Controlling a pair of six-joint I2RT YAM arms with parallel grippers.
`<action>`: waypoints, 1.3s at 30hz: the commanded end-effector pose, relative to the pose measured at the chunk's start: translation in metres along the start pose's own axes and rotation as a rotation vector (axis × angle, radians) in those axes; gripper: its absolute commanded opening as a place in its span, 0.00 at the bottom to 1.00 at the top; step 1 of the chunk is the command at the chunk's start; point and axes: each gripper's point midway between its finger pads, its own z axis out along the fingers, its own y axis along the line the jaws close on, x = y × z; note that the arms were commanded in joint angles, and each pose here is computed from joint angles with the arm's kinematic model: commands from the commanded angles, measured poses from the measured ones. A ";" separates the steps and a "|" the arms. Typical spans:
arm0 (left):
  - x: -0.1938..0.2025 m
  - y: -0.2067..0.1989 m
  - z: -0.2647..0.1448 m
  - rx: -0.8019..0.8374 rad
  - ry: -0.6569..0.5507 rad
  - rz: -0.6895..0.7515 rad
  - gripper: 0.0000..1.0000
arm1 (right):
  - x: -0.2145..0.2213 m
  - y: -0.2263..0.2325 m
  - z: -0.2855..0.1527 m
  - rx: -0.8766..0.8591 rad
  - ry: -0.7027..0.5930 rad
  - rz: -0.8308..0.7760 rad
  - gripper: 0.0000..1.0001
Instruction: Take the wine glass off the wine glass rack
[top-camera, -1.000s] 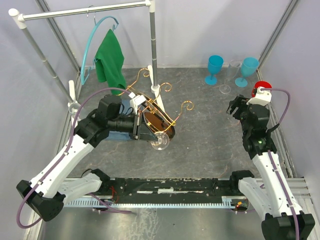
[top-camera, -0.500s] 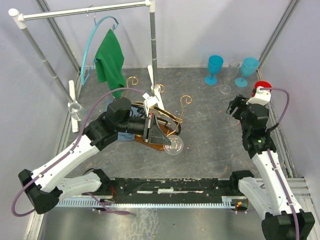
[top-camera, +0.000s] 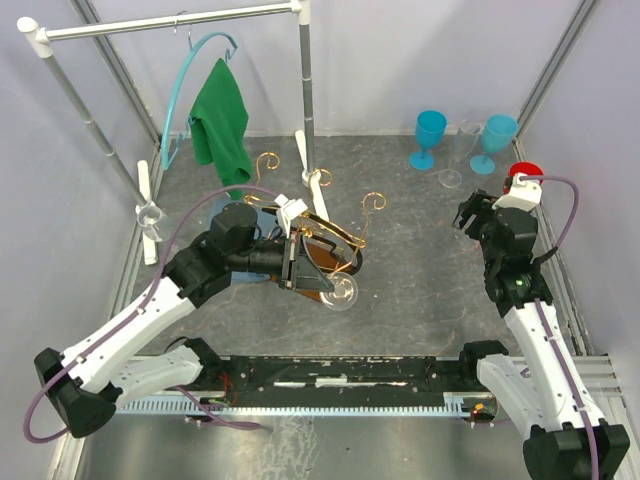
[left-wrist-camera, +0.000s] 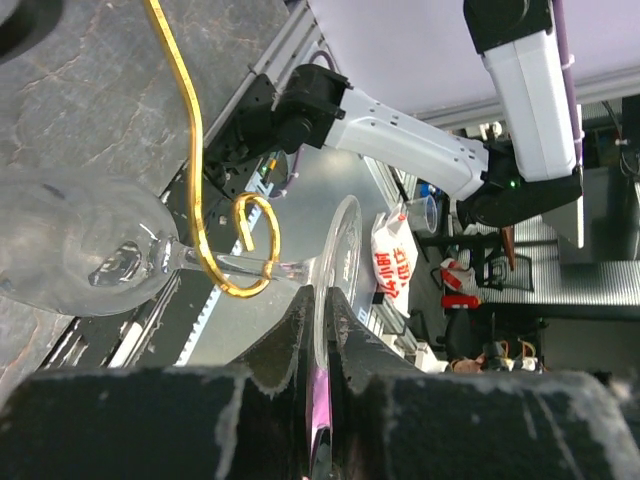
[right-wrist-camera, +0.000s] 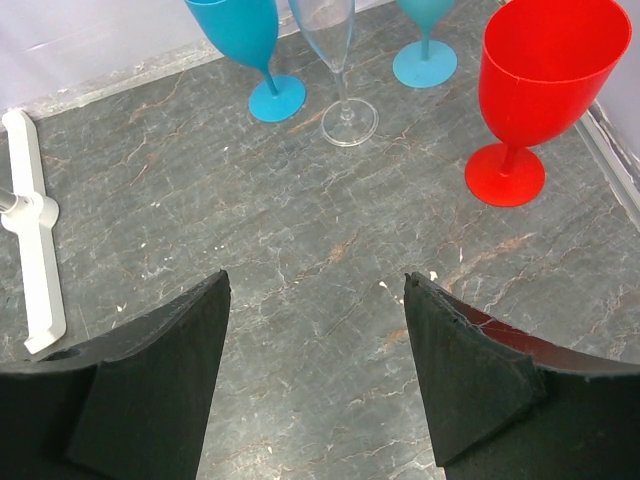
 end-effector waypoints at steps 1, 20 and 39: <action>-0.002 -0.012 -0.021 0.031 -0.031 -0.021 0.03 | -0.012 0.001 -0.003 0.002 -0.045 0.007 0.78; -0.046 -0.024 -0.010 0.113 -0.072 0.024 0.03 | -0.011 0.005 -0.003 -0.018 -0.031 0.013 0.78; -0.019 -0.161 -0.039 0.544 -0.044 0.311 0.03 | -0.018 0.061 -0.049 -0.240 0.314 0.117 0.81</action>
